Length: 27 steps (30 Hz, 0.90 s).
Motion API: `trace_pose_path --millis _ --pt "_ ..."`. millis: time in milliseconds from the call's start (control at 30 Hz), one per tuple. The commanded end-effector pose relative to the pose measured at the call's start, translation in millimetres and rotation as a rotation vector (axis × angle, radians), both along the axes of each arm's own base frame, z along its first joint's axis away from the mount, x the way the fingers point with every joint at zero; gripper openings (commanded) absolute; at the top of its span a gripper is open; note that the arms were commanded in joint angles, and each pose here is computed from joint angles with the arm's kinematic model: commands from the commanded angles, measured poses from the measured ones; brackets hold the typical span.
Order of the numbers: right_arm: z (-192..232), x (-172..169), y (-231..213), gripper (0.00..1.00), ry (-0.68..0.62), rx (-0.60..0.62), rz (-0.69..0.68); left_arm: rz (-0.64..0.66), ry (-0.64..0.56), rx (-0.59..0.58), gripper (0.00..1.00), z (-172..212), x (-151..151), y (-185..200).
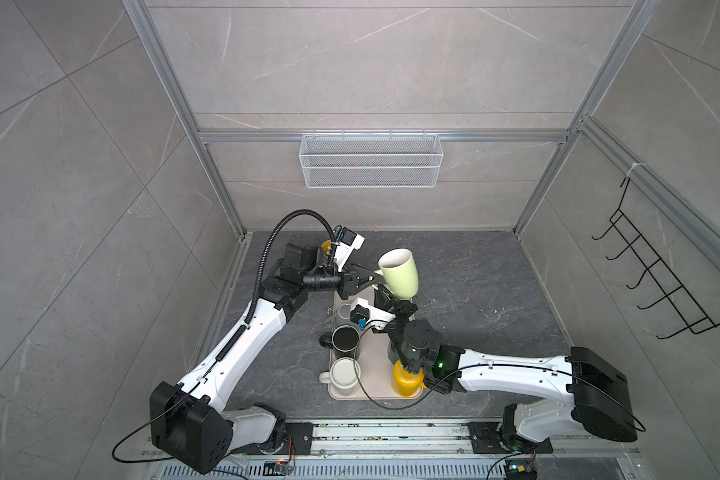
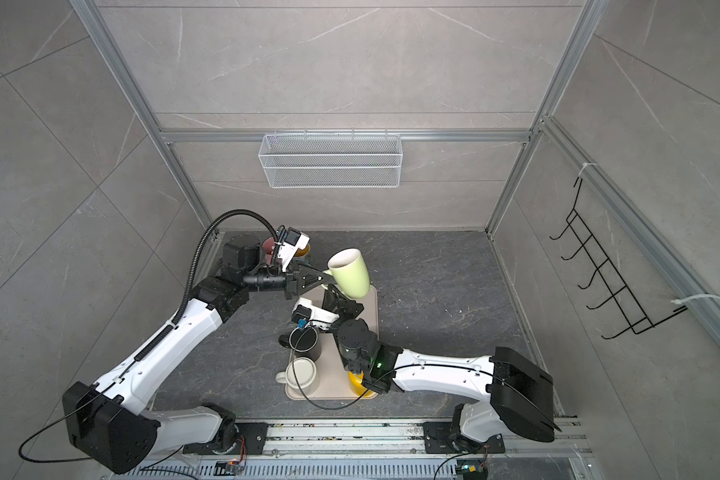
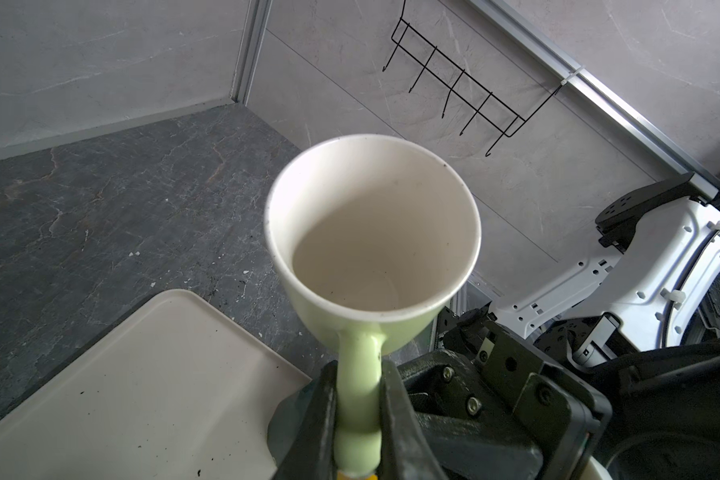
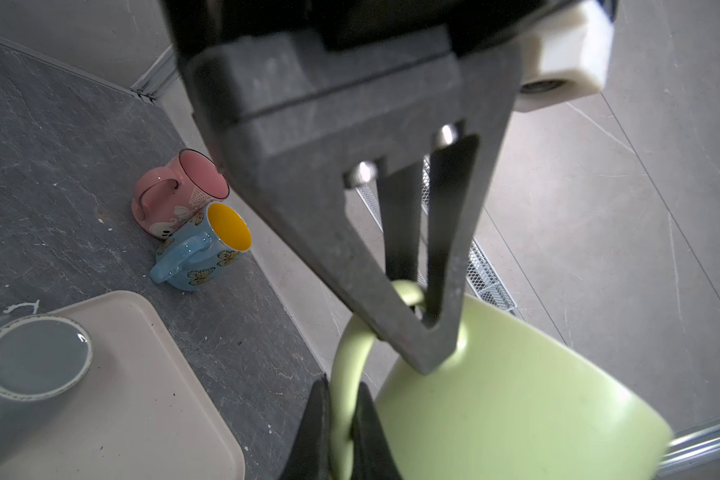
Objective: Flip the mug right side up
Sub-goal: 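Grasp the light green mug's handle with the left gripper beside the right gripper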
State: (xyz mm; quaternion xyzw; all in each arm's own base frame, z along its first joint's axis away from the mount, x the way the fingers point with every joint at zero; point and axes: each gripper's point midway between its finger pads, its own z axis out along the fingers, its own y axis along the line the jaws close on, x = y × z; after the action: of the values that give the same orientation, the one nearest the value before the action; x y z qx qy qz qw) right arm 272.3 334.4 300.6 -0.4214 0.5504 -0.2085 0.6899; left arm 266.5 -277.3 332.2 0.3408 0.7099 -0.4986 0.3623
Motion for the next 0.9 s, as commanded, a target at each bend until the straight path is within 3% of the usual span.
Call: trace_pose_path --millis 0,67,333,533,867 --pt "41 -4 -1 0.0 -0.049 0.133 0.009 -0.008 -0.029 -0.045 0.0 17 -11 2" --pt "42 -4 -3 0.02 -0.044 0.146 0.006 0.019 -0.043 -0.05 0.0 19 -8 3" --pt "38 -8 -9 0.37 0.011 0.199 0.025 0.091 -0.107 -0.067 0.0 31 -6 11" --pt "35 -11 -17 0.48 0.039 0.242 0.026 0.172 -0.149 -0.072 0.0 39 4 18" --pt "23 -17 -31 0.6 0.15 0.358 0.044 0.372 -0.239 -0.11 0.0 62 36 33"
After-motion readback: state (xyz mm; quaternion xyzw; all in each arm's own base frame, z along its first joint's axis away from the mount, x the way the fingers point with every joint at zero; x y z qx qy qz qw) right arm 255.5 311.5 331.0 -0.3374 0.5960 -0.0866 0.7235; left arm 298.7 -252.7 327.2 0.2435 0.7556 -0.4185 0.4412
